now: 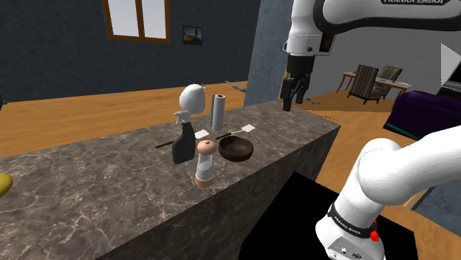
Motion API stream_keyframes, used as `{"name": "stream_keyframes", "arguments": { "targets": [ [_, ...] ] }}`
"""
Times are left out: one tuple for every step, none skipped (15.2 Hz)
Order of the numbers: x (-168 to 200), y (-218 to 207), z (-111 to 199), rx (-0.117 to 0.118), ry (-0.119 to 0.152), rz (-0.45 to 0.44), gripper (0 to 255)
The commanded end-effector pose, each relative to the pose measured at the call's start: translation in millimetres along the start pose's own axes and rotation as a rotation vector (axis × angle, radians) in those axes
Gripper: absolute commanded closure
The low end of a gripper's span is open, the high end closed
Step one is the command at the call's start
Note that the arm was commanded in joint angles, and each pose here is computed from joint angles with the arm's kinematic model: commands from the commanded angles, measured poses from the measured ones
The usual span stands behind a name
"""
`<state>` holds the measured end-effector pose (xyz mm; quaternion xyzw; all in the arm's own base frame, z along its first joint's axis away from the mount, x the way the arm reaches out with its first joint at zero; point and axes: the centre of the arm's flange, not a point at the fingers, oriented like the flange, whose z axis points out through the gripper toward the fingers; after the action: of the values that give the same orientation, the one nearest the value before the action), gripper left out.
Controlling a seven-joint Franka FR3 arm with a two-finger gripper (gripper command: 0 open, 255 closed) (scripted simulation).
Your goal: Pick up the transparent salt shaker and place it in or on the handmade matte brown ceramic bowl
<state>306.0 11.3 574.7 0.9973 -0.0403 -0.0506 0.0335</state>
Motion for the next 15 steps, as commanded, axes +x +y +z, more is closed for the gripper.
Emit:
{"name": "stream_keyframes", "arguments": {
  "targets": [
    [0, 0, 0, 0.0, 0.0, 0.0, 0],
    [8, -10, 4, -0.003, 0.001, -0.001, 0],
    [16, -20, 9, -0.006, 0.001, -0.002, 0],
    [24, -30, 13, -0.009, 0.002, -0.003, 0],
    [31, -40, 18, -0.012, 0.002, -0.004, 0],
    [39, -50, 22, -0.015, 0.003, -0.005, 0],
    [47, -60, 27, -0.018, 0.004, -0.006, 0],
    [55, -70, 31, -0.021, 0.004, -0.008, 0],
    [63, -80, 36, -0.024, 0.005, -0.009, 0],
    [70, -90, 40, -0.027, 0.005, -0.01, 0],
    [78, -100, 45, -0.03, 0.006, -0.011, 0],
    [86, -110, 49, -0.032, 0.007, -0.012, 0],
    [94, -120, 54, -0.035, 0.007, -0.013, 0],
    [102, -130, 59, -0.038, 0.008, -0.014, 0],
    [109, -140, 64, -0.041, 0.008, -0.015, 0]
  ]
}}
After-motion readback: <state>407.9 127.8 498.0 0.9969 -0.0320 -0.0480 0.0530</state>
